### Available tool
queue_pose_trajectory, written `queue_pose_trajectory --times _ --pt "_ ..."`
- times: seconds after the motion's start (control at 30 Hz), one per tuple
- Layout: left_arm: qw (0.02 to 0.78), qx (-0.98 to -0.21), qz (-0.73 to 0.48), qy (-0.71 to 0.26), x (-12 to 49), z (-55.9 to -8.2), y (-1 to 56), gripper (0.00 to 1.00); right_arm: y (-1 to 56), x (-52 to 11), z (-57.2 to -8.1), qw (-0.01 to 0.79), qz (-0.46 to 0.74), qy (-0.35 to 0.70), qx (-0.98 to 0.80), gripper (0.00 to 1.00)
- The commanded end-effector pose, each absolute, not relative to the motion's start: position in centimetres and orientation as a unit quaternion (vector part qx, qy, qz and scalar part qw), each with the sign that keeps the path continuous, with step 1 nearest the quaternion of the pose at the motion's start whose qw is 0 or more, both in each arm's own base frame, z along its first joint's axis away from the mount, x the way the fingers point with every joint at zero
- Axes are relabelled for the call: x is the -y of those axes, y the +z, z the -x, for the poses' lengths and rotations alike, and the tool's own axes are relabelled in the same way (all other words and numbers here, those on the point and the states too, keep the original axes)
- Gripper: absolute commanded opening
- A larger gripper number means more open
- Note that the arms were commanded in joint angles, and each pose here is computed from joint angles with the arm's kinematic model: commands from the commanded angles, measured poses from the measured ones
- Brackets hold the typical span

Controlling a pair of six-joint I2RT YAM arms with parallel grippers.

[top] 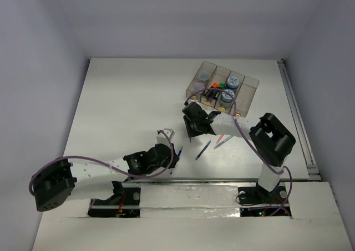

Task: Sort the stationery into containers
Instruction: Close the pen cap on the pen.

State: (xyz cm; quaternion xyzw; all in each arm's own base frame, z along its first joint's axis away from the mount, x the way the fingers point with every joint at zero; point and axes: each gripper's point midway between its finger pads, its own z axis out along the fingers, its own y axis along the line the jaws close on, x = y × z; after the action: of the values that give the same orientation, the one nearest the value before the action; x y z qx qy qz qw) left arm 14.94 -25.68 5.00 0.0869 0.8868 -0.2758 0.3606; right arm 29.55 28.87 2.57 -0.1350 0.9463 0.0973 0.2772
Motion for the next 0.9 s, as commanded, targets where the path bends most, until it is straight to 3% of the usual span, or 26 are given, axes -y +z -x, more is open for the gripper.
queue_pose_trajectory --times 0.0,0.23,0.4,0.6,0.87 --pt "0.374 -0.877 -0.086 -0.289 25.9 -15.1 5.9 0.00 2.1 -28.4 -29.1 0.269 0.149 0.055 -0.950 0.33" --pt "0.375 -0.877 -0.089 -0.286 26.0 -15.2 5.7 0.00 1.3 -28.8 -28.8 0.260 0.153 0.053 -0.952 0.23" --pt "0.374 -0.877 -0.084 -0.291 25.8 -15.1 5.6 0.00 2.2 -28.7 -29.1 0.272 0.142 0.053 -0.950 0.01" --pt "0.382 -0.871 -0.079 -0.300 26.2 -15.3 6.3 0.00 5.2 -29.4 -30.4 0.332 0.090 0.090 -0.935 0.00" --pt "0.425 -0.848 -0.062 -0.311 26.7 -16.9 8.8 0.00 13.1 -30.1 -32.7 0.446 -0.092 0.216 -0.864 0.00"
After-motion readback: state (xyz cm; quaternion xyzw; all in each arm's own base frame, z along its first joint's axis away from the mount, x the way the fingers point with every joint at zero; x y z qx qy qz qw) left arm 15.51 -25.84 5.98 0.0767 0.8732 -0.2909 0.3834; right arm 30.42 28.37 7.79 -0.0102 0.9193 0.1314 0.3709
